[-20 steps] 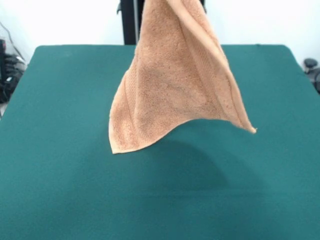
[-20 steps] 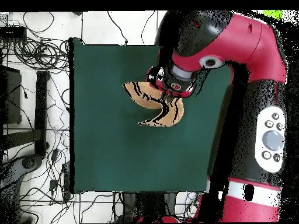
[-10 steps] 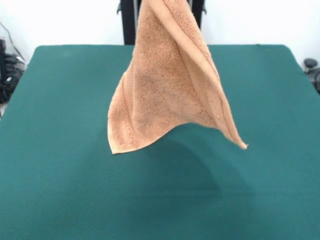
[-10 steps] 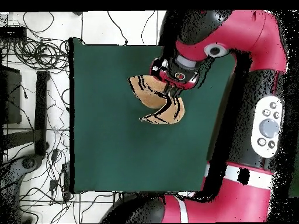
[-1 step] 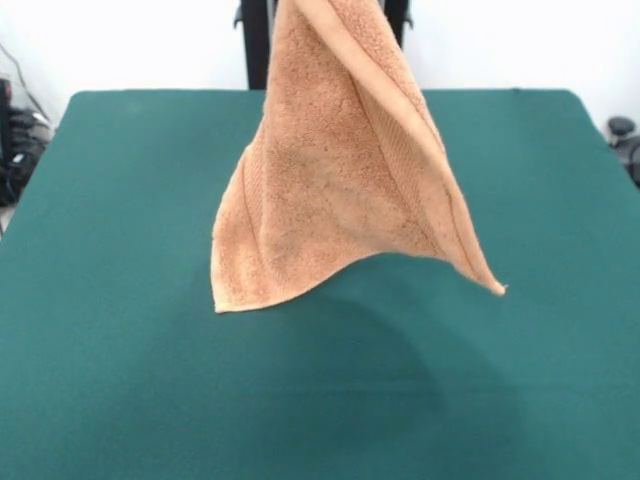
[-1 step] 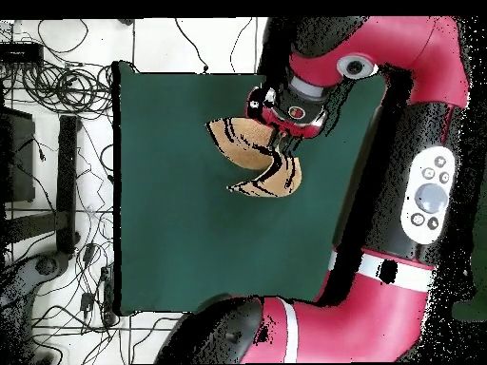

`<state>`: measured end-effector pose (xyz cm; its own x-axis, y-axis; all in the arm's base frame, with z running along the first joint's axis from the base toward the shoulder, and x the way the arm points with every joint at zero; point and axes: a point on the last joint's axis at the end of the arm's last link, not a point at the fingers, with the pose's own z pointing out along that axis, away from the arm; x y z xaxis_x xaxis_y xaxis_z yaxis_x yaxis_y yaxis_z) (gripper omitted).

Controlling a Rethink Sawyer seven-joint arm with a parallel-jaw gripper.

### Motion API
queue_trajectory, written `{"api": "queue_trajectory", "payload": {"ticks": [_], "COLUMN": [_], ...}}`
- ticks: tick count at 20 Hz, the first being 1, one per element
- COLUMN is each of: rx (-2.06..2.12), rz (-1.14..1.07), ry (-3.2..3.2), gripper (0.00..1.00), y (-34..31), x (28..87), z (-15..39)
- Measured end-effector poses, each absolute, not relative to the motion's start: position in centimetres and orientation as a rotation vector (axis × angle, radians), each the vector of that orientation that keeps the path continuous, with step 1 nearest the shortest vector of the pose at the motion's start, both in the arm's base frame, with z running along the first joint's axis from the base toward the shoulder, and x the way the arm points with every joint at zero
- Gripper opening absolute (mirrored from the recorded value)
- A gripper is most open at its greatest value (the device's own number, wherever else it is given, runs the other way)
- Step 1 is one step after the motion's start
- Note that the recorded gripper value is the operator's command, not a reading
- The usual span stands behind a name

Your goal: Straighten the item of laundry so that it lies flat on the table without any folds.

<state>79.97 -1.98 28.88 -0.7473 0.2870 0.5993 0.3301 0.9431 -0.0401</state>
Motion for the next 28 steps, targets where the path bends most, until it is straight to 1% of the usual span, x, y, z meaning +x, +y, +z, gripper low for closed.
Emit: {"api": "queue_trajectory", "payload": {"ticks": [16,28], "rx": [-0.447,-0.443], "rz": [-0.065,-0.053], "ry": [-2.439,-2.636], "gripper": [0.0,0.0], "y": [-2.3,-0.3], "x": [80.6,82.7], "z": [31.3,29.5]}}
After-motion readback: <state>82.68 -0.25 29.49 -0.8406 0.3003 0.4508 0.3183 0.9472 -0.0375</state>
